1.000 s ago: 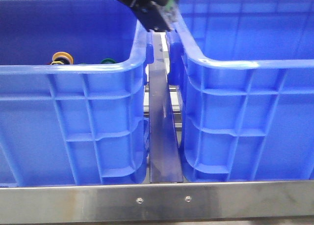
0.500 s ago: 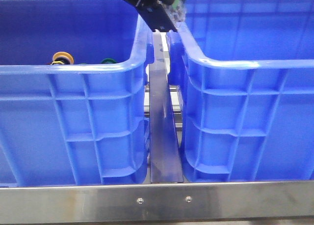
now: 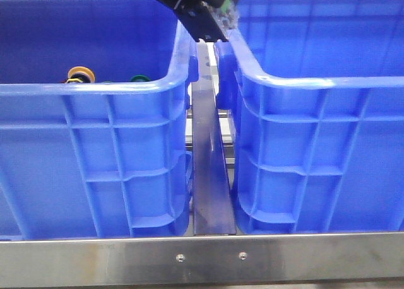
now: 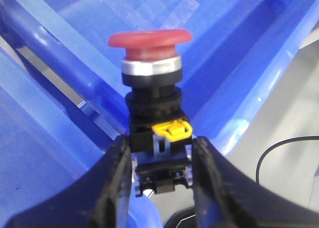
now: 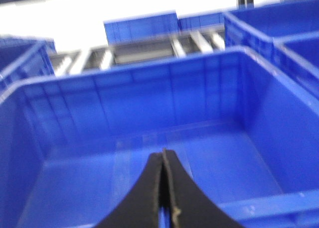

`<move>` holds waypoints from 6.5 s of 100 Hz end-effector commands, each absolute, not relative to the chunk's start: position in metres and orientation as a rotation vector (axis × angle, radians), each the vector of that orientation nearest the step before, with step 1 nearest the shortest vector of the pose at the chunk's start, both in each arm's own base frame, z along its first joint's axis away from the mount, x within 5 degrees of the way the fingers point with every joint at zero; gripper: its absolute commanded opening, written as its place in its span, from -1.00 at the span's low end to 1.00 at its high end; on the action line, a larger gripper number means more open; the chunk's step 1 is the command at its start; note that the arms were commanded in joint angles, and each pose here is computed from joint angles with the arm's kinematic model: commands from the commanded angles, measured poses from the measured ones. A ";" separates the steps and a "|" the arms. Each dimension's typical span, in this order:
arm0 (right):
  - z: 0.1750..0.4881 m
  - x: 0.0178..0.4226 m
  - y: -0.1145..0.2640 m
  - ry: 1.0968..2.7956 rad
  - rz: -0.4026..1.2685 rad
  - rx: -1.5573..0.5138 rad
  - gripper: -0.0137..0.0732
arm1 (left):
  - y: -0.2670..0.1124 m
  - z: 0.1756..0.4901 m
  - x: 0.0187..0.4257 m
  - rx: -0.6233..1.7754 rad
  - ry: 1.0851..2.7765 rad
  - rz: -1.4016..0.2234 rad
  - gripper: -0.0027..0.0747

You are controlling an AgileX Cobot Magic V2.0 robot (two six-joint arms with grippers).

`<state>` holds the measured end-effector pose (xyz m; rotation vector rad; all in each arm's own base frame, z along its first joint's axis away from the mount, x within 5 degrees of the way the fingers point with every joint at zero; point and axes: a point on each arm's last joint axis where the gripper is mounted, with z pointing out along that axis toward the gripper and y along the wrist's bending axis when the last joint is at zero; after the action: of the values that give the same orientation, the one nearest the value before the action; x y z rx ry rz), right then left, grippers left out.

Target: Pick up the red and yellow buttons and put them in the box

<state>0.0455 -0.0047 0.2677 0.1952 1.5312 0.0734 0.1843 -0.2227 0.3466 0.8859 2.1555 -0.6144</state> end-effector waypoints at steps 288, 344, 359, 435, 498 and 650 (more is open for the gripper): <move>0.403 0.219 0.105 1.927 0.819 -0.244 -0.38 | -0.223 0.365 0.179 0.845 2.097 -0.689 0.39; 0.344 0.250 0.069 1.710 0.261 -0.069 -0.39 | -0.223 0.364 0.178 0.846 2.109 -0.695 0.39; 0.328 0.269 0.069 1.716 0.206 -0.038 -0.39 | -0.223 0.364 0.178 0.847 2.111 -0.694 0.39; 0.278 0.363 0.055 1.857 0.098 0.069 -0.39 | -0.223 0.364 0.178 0.845 2.113 -0.698 0.39; 0.252 0.382 0.055 1.898 0.065 0.080 -0.39 | -0.223 0.365 0.178 0.842 2.113 -0.704 0.39; 0.336 0.276 0.046 1.795 0.192 -0.011 0.31 | -0.223 0.365 0.178 0.840 2.116 -0.705 0.39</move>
<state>0.2986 0.0523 0.3125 0.0126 1.8831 0.2110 0.1809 -0.2228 0.3444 0.8835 2.2041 -0.6459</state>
